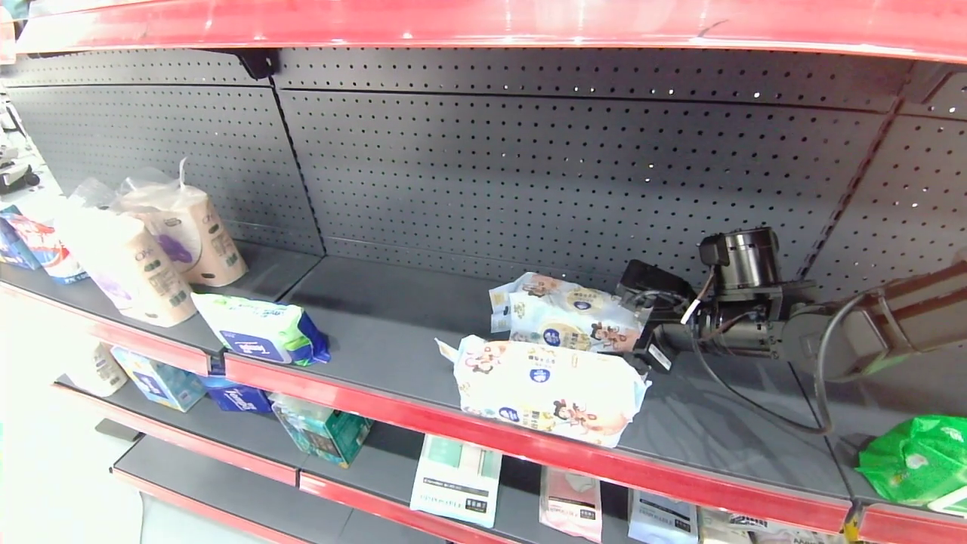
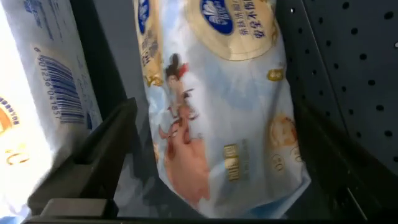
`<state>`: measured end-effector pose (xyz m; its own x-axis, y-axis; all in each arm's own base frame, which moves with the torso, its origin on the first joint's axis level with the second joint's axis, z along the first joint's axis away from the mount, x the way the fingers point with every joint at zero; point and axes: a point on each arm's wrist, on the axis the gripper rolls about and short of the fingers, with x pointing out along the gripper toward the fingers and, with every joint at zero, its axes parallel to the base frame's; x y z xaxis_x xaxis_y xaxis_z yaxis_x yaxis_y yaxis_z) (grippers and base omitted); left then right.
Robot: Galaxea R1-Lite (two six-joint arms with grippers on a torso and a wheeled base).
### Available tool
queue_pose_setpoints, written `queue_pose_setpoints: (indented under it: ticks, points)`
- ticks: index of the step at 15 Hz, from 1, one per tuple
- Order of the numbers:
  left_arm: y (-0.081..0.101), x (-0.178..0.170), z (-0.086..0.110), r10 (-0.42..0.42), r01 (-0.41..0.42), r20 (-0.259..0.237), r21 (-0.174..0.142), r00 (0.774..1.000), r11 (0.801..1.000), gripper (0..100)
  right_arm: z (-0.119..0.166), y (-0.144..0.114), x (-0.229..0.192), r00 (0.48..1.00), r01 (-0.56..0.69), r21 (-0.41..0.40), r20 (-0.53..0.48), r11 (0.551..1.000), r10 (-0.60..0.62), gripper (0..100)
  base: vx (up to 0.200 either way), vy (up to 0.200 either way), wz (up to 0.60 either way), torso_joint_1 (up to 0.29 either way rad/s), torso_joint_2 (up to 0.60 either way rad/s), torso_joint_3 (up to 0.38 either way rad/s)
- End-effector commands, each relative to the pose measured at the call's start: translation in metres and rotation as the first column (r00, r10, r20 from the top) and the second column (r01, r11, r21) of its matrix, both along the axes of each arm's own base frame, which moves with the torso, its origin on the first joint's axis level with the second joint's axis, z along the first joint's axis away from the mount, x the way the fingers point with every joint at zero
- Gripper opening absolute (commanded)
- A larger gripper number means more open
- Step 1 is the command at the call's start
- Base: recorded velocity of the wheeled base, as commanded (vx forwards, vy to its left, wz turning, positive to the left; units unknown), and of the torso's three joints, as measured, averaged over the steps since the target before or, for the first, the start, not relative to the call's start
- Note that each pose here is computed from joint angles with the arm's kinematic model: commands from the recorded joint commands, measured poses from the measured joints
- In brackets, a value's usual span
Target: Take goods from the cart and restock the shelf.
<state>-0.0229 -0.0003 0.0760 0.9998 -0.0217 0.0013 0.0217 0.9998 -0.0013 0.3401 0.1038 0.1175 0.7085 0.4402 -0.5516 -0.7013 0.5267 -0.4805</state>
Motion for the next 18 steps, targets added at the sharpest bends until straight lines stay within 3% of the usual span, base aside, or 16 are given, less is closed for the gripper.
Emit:
queue_pose_setpoints:
  ticks: [1, 6, 10, 18]
  points:
    - [0.0, 0.0, 0.0, 0.0, 0.0, 0.0, 0.0, 1.0, 1.0, 100, 0.0, 0.0, -0.001, 1.0, -0.001, 0.001, -0.001, 1.0, 0.001, 100, 0.0, 0.0, 0.0, 0.0, 0.0, 0.0]
    - [0.0, 0.0, 0.0, 0.0, 0.0, 0.0, 0.0, 1.0, 1.0, 100, 0.011, -0.019, -0.003, 0.995, 0.092, 0.002, 0.025, 0.996, -0.092, 100, 0.0, 0.0, 0.0, 0.0, 0.0, 0.0]
    - [0.0, 0.0, 0.0, -0.001, 0.001, 0.0, 0.0, 1.0, 1.0, 100, 0.005, -0.039, -0.028, 0.983, 0.182, -0.027, -0.021, 0.983, -0.183, 100, 0.0, 0.0, 0.0, 0.0, 0.0, 0.0]
    - [0.0, 0.0, 0.0, 0.0, 0.0, 0.0, 0.0, 1.0, 1.0, 100, 0.014, -0.039, -0.02, 0.951, 0.309, -0.017, 0.007, 0.951, -0.309, 100, 0.0, 0.0, 0.0, 0.0, 0.0, 0.0]
